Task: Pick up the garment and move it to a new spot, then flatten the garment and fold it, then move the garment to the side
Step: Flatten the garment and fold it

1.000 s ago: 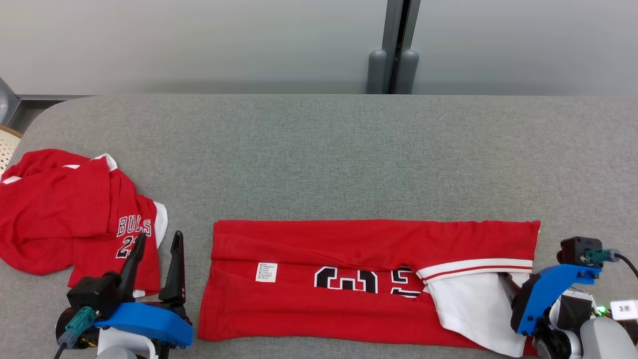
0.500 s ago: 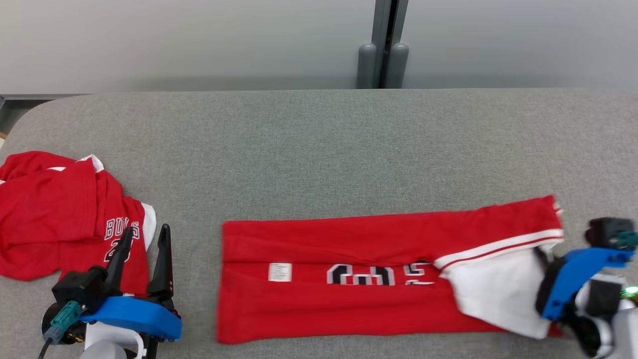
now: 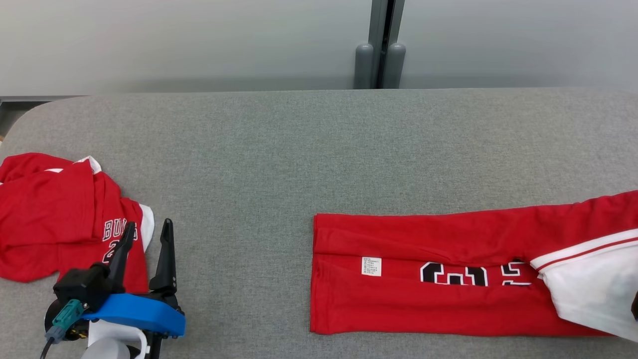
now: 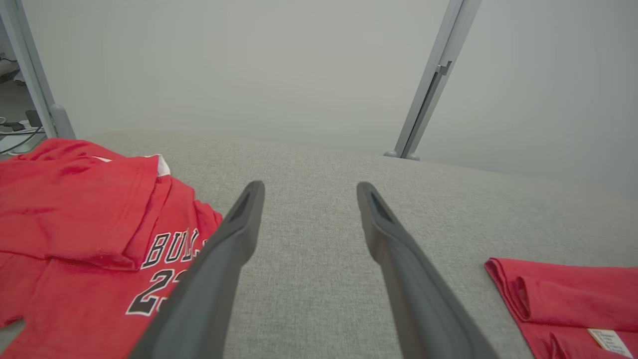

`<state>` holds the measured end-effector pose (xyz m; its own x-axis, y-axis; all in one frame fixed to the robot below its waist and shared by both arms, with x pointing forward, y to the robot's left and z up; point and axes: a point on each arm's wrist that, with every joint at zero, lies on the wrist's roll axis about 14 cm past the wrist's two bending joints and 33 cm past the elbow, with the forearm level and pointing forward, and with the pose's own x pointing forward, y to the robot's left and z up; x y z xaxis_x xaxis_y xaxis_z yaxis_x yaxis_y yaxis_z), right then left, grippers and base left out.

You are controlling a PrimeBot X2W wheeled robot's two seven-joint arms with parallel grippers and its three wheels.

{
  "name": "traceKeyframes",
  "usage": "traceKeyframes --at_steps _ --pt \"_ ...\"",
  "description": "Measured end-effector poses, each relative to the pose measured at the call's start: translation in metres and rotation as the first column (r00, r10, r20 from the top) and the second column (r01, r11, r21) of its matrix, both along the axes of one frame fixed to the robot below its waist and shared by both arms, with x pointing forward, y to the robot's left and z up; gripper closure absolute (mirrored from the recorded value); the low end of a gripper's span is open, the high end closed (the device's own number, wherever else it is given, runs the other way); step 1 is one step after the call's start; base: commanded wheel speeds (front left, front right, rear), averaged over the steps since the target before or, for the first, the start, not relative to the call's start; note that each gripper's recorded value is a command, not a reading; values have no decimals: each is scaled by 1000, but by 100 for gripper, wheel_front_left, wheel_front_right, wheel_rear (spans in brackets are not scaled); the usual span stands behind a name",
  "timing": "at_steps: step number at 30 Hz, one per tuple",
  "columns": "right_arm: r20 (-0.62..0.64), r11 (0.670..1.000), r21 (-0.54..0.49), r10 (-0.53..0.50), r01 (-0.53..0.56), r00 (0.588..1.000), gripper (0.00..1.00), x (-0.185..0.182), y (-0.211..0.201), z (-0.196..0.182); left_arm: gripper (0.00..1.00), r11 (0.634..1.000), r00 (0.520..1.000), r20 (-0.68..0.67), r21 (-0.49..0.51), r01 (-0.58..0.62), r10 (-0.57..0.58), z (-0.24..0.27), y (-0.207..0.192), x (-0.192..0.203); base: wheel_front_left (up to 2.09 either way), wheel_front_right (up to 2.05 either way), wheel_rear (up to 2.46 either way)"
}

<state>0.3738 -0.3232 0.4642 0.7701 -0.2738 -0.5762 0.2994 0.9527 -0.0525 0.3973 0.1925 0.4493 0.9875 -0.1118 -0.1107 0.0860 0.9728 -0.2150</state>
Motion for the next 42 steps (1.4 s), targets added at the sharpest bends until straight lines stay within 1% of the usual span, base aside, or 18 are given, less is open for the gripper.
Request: traceKeyframes --at_steps 3,9,12,14,17,19,22,25,28,30,35,42 --pt "-3 1000 2 22 -22 1000 100 -1 10 1 0 1000 1000 0 1 -4 4 0 2 -1 0 0 0" --pt "10 986 85 145 -146 989 100 10 65 -1 0 1000 1000 11 1 -11 11 4 2 -3 0 0 0" --pt "16 964 123 237 -237 971 100 15 100 -3 0 1000 1000 16 2 -15 15 6 3 -5 0 0 0" --pt "15 942 142 307 -305 952 100 18 125 -6 0 1000 1000 16 4 -18 18 6 5 -6 0 0 0" --pt "41 893 219 394 -393 918 100 22 164 -12 0 1000 1000 13 4 -19 19 5 6 -7 0 0 0" --pt "72 853 280 439 -441 895 100 25 188 -14 0 1000 1000 11 3 -22 22 5 6 -8 0 0 0" --pt "100 790 345 506 -507 857 100 28 224 -20 0 1000 1000 4 -1 -23 23 3 6 -10 0 0 0" --pt "118 731 366 578 -577 807 100 31 257 -23 0 1000 1000 2 -1 -29 29 3 9 -11 0 0 0" --pt "110 680 361 649 -639 753 100 32 285 -26 0 999 999 -1 1 -35 35 2 12 -14 0 0 0" --pt "106 652 367 679 -663 726 100 32 299 -29 0 999 999 -4 2 -38 38 1 13 -15 0 0 0" --pt "79 627 371 714 -685 696 100 34 314 -39 0 999 999 -8 5 -49 49 1 17 -19 0 0 0" --pt "50 616 393 727 -683 685 100 34 322 -53 0 998 998 -12 3 -58 58 -1 20 -20 0 0 0"
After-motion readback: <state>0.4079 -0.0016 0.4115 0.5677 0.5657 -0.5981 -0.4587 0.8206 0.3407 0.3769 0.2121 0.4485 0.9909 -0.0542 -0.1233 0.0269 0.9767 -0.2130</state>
